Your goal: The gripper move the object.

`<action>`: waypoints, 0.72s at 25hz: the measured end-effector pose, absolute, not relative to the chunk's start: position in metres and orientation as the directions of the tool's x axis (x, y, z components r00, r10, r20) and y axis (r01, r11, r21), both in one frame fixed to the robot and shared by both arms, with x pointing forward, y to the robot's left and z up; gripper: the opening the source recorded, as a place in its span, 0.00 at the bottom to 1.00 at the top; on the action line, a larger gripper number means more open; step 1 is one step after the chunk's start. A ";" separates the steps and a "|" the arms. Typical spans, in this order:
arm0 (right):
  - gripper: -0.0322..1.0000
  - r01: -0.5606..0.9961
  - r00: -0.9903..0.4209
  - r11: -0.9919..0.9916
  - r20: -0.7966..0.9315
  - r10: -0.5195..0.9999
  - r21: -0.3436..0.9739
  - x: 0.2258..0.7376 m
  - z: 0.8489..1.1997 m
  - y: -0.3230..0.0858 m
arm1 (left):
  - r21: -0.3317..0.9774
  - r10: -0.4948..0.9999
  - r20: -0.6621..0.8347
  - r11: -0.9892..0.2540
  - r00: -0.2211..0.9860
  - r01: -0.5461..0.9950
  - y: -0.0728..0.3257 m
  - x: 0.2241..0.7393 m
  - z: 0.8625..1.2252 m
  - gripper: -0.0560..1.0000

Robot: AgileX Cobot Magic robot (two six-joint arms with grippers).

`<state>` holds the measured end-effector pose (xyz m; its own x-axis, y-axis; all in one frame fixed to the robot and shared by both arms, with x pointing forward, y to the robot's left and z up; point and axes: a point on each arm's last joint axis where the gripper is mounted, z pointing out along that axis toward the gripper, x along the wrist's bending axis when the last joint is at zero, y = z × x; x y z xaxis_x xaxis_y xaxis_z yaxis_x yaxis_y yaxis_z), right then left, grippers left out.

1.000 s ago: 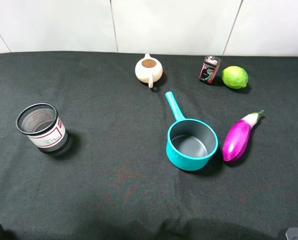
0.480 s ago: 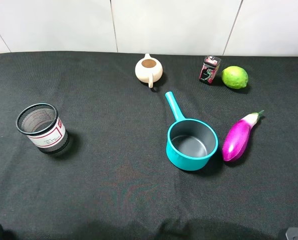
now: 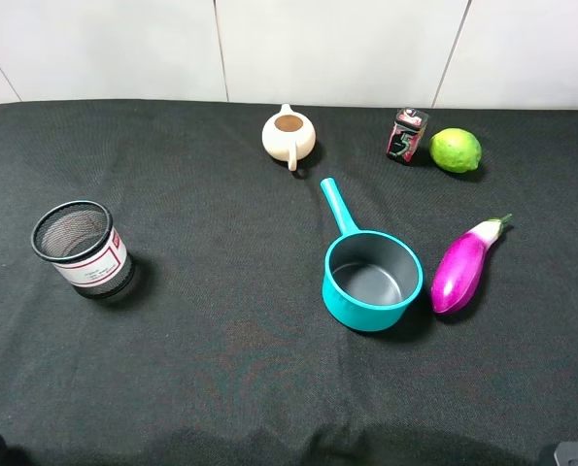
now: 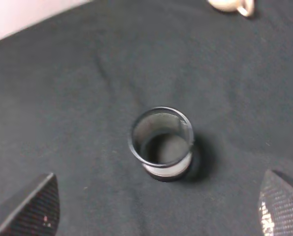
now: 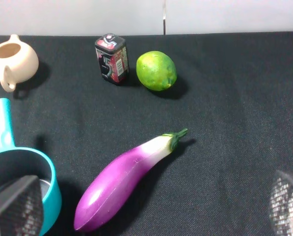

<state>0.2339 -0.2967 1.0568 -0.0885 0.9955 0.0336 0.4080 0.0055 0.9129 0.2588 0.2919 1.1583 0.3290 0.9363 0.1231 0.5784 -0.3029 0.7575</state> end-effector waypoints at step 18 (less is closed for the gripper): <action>0.70 0.408 -0.089 0.006 0.034 0.996 0.913 0.234 1.057 -0.297 | 0.801 0.998 0.009 -0.042 0.058 0.597 0.294 0.232 1.076 0.80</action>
